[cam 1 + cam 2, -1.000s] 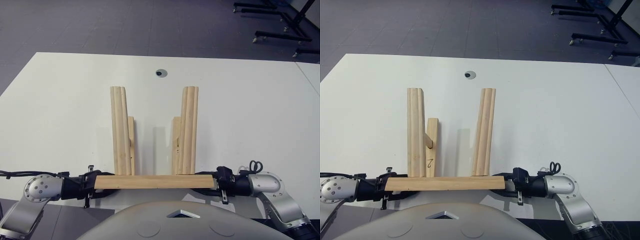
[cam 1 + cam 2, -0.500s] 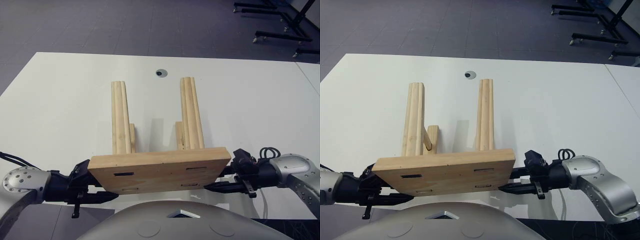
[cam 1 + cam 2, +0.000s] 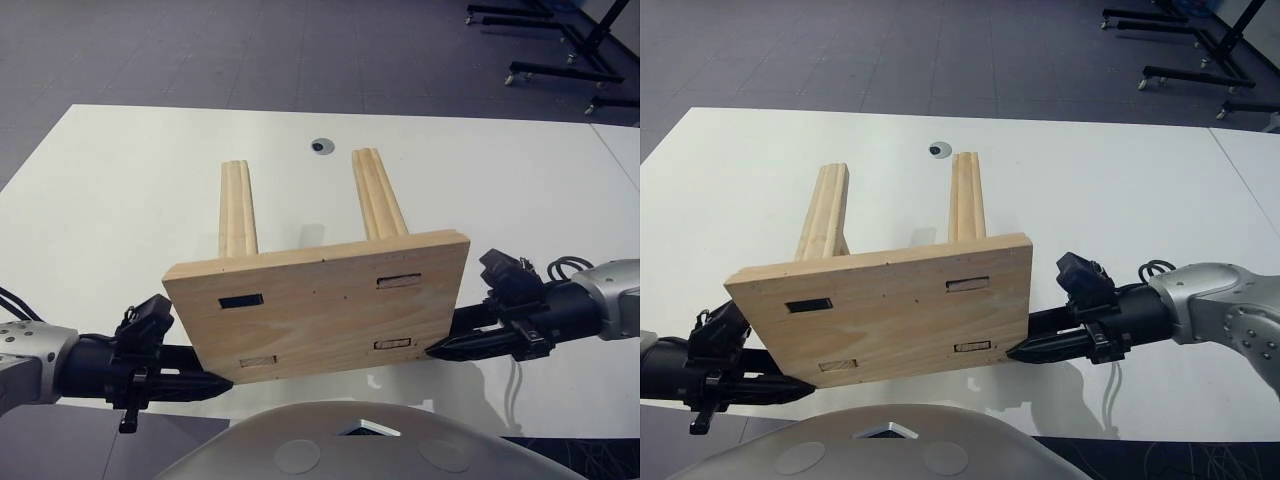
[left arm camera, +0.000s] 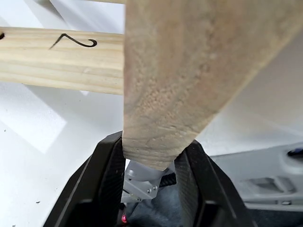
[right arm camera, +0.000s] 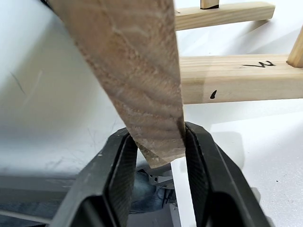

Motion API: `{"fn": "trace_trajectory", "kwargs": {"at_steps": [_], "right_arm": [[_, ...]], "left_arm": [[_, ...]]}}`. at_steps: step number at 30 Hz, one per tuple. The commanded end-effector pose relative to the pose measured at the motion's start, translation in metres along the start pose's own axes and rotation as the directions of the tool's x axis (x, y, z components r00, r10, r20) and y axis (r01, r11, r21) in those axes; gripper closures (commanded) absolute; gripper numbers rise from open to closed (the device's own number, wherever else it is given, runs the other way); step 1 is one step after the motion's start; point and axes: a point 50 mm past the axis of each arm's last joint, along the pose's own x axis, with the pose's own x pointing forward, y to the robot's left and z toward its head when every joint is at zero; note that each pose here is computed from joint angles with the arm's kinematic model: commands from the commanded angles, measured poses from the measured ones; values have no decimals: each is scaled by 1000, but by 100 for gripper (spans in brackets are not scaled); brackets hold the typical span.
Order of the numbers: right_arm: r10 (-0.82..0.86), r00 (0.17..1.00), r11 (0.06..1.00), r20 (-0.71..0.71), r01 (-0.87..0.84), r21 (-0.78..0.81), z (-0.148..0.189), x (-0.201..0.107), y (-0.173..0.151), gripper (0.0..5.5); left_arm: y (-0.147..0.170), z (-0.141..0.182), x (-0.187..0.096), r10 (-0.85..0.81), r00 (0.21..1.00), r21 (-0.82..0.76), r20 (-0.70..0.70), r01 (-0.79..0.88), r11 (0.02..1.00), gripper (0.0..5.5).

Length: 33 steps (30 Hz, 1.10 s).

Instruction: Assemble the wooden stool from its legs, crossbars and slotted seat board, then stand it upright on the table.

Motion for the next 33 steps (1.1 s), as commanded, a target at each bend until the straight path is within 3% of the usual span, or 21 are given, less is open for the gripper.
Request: {"fn": "trace_trajectory", "kwargs": {"at_steps": [1,6,13,31,33], "right_arm": [[168,986,982,20,-169,81,15,15,23,411],[247,968,956,30,-249,154,28,10,34,411],[316,949,921,8,-309,237,40,-2,43,411],[417,909,855,3,-393,338,61,-12,34,411],[406,914,857,-7,-378,351,57,-10,32,411]], "left_arm": [[-35,33,15,-326,920,43,220,324,945,409],[-47,36,14,-407,874,-13,265,425,905,409],[-50,41,9,-401,839,-27,367,441,897,409],[-55,31,14,-373,830,-55,416,432,900,409],[-55,32,13,-368,831,-50,416,425,904,375]]}}
